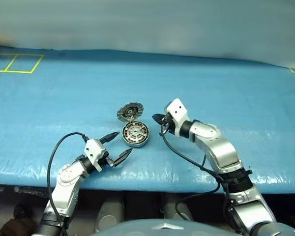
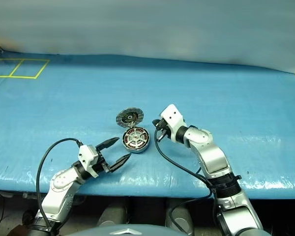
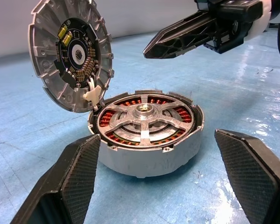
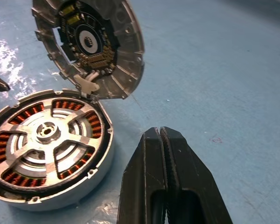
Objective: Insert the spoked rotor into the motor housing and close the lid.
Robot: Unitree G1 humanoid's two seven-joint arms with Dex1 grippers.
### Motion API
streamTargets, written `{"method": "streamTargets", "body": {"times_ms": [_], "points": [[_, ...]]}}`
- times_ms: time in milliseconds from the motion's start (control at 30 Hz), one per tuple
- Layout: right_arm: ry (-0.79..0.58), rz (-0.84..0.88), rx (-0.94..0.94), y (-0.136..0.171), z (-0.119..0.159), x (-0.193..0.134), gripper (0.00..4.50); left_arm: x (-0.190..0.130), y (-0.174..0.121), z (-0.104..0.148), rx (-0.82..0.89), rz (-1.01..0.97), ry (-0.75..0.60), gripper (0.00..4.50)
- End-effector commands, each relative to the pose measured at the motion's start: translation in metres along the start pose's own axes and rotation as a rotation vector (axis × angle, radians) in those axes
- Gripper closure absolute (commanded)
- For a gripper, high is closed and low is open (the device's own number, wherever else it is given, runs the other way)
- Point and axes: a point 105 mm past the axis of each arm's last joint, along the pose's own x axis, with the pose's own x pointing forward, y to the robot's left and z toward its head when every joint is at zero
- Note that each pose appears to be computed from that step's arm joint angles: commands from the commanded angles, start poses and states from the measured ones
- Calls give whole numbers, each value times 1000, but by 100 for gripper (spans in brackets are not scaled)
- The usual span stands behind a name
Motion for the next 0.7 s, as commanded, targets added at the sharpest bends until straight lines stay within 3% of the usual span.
{"method": "streamTargets", "body": {"times_ms": [33, 167, 200, 267, 400, 600, 700], "points": [[0, -103, -39, -15, 8, -1, 446, -3, 8, 10, 24, 55, -41, 24], [14, -127, -7, -17, 2, -2, 446, -12, 34, 21, -32, 209, -89, 24], [16, -140, 2, -19, 1, -3, 449, -16, 41, 25, -36, 227, -102, 42], [22, -159, 15, -21, -3, -6, 450, -22, 49, 29, -14, 235, -100, 87], [33, -168, 28, -20, -9, -11, 450, -23, 73, 34, 52, 301, -76, 223], [30, -95, 30, -4, -15, -16, 450, 7, 112, 59, 56, 412, -132, 418], [19, -33, 26, 8, -15, -21, 450, 27, 122, 78, 31, 381, -182, 418]]}}
